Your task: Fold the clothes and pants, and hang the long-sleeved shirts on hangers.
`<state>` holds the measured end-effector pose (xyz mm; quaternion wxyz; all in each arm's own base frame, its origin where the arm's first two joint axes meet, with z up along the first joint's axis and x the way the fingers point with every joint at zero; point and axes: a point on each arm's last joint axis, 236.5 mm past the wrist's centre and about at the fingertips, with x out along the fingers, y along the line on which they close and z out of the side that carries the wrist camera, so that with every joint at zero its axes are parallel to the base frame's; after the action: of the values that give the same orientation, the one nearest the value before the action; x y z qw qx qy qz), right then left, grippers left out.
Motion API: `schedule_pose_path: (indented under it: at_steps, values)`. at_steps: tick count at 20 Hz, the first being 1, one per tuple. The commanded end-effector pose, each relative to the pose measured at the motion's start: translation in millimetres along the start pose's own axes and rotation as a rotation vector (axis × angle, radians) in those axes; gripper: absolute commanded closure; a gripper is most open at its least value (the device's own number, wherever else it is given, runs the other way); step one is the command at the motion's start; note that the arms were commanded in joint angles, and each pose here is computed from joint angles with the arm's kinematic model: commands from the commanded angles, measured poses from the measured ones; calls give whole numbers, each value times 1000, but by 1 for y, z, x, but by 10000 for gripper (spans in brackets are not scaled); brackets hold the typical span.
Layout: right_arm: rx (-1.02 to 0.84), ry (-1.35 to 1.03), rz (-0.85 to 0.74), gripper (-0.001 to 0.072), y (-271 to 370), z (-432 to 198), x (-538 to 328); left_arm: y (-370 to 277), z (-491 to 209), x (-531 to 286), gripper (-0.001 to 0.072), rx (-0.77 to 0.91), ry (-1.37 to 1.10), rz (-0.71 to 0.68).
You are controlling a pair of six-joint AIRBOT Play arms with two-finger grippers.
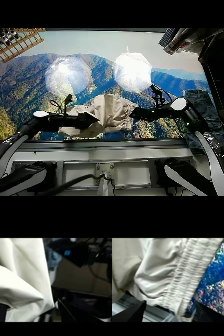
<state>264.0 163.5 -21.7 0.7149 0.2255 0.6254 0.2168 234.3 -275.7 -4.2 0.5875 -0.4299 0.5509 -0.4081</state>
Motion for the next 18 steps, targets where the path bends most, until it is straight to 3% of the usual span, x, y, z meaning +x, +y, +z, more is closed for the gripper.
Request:
schedule_pose_path:
  at_steps: [1, 6, 12, 18]
  values:
    - [0, -1, 1, 12, 0, 0, 0, 1, 5, 26, 248, -51, -22, -71]
    - [-1, -1, 0, 13, 0, 0, 0, 6, 10, 33, 702, -65, -37, -95]
    - [-29, 8, -147, 11, -35, -2, -2, -70, 14, 7, 706, 58, -13, -294]
    - [-9, 59, -122, 11, -42, -2, 19, -122, 13, -20, 707, 202, -97, -323]
